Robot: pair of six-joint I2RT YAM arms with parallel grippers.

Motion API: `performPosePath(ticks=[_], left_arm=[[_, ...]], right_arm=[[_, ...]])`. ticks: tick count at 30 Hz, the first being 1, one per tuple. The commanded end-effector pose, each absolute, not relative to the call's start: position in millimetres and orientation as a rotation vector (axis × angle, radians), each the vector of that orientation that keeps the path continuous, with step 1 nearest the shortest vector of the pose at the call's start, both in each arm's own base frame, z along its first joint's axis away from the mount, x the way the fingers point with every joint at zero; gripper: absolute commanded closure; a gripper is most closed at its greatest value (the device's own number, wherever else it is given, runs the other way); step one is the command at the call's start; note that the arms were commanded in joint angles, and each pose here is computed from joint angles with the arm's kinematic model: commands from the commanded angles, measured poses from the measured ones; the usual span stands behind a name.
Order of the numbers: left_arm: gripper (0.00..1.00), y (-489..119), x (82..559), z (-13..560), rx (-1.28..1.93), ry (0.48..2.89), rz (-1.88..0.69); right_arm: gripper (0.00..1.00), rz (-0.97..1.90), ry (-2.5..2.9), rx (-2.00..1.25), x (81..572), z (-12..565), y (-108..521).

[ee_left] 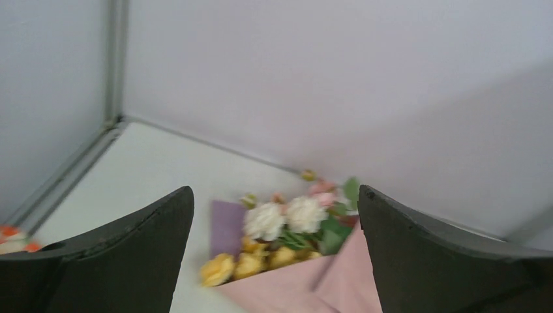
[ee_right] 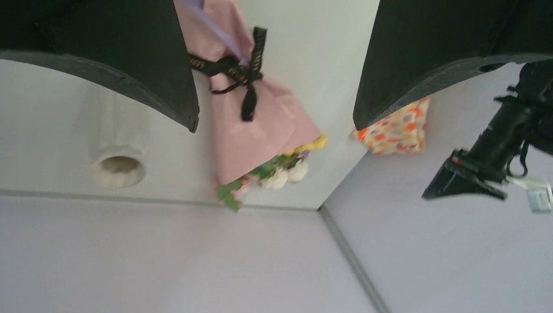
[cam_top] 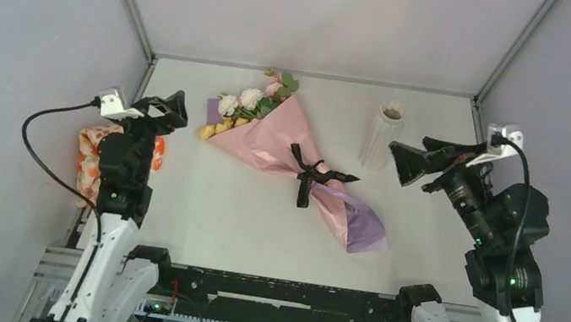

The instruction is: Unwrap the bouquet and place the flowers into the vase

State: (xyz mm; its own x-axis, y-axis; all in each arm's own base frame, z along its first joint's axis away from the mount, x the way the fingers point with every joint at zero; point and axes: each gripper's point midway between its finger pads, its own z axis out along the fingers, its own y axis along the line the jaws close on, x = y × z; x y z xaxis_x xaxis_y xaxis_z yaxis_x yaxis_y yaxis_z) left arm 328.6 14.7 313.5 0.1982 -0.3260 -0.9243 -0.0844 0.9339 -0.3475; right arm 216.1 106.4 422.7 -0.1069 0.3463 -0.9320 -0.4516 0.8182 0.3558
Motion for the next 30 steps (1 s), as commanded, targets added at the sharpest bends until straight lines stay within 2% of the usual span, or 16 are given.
performPosePath(ticks=[1,7,13,16,21,30], left_arm=[[0.0,-55.2,306.7,332.2,-0.214,1.464,-0.531],[0.0,-103.4,262.1,347.7,-0.058,1.467,-0.723],[0.0,-109.8,223.5,361.4,-0.065,1.49,-0.774],[0.0,-100.3,208.3,370.7,-0.087,1.466,-0.747],[0.0,-97.2,204.0,372.1,-0.11,1.449,-0.752],[0.0,-131.3,216.8,346.8,-0.107,1.553,-0.967]], right_arm=[[0.07,0.713,1.669,-0.133,222.3,397.5,131.2],[0.17,0.647,1.934,-0.298,249.1,319.7,202.8],[0.09,0.527,2.165,-0.327,286.8,235.2,240.4],[0.01,0.467,2.243,-0.343,306.3,197.4,253.1],[0.0,0.327,2.353,-0.352,338.3,157.6,265.5],[0.0,0.176,2.408,-0.348,398.1,118.3,277.1]])
